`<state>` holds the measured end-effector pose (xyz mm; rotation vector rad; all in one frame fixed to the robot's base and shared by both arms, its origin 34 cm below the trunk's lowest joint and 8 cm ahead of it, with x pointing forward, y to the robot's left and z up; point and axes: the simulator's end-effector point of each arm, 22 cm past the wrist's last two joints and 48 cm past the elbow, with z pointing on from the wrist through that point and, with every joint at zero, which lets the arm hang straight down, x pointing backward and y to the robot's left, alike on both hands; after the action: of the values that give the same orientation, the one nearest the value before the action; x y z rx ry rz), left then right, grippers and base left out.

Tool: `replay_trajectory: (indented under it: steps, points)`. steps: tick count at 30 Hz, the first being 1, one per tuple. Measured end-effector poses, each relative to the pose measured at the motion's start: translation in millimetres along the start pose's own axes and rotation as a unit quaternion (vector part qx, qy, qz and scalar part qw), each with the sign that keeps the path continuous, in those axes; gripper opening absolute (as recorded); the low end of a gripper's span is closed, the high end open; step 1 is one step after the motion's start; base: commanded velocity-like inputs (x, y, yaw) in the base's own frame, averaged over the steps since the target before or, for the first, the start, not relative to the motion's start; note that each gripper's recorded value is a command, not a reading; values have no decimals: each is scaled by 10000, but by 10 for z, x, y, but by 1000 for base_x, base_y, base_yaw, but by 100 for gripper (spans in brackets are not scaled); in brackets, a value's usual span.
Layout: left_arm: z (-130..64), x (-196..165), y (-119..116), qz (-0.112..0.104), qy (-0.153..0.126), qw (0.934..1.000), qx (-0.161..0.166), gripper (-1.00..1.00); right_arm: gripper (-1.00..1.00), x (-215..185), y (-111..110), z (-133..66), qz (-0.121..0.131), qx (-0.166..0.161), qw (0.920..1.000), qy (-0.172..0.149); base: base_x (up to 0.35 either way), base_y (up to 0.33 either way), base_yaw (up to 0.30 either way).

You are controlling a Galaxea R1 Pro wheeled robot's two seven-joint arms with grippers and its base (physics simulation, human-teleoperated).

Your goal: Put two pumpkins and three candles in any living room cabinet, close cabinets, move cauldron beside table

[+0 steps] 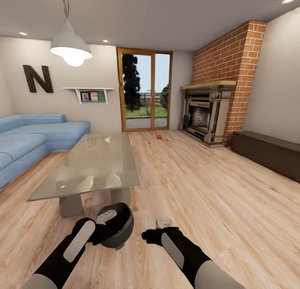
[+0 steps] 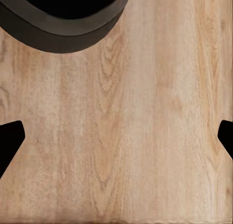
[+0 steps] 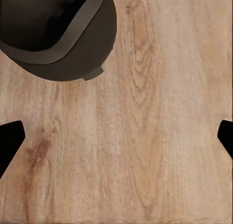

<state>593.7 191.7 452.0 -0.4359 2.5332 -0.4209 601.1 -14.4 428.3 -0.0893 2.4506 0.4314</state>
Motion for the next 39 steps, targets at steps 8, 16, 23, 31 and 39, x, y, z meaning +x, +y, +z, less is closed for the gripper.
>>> replay_trajectory:
  steps: [8,16,23,31,39]
  points:
    - [7,3,14,0,7,10000,-13,100,100,47,-211,-23,649,-5,9974,302,-194,-159,-230]
    - [51,40,34,-13,63,10000,-37,100,100,114,-704,-57,1224,193,9905,596,-205,-169,-11]
    - [91,68,67,-24,110,9999,-69,100,100,90,-1056,-75,1455,356,9871,571,-194,-169,20]
    - [131,97,118,-22,157,9998,-123,100,100,112,-1199,-57,1484,448,9863,568,72,-136,1]
    - [160,123,135,-31,196,9997,-141,100,100,116,-1222,-39,1499,444,9861,555,227,-209,0]
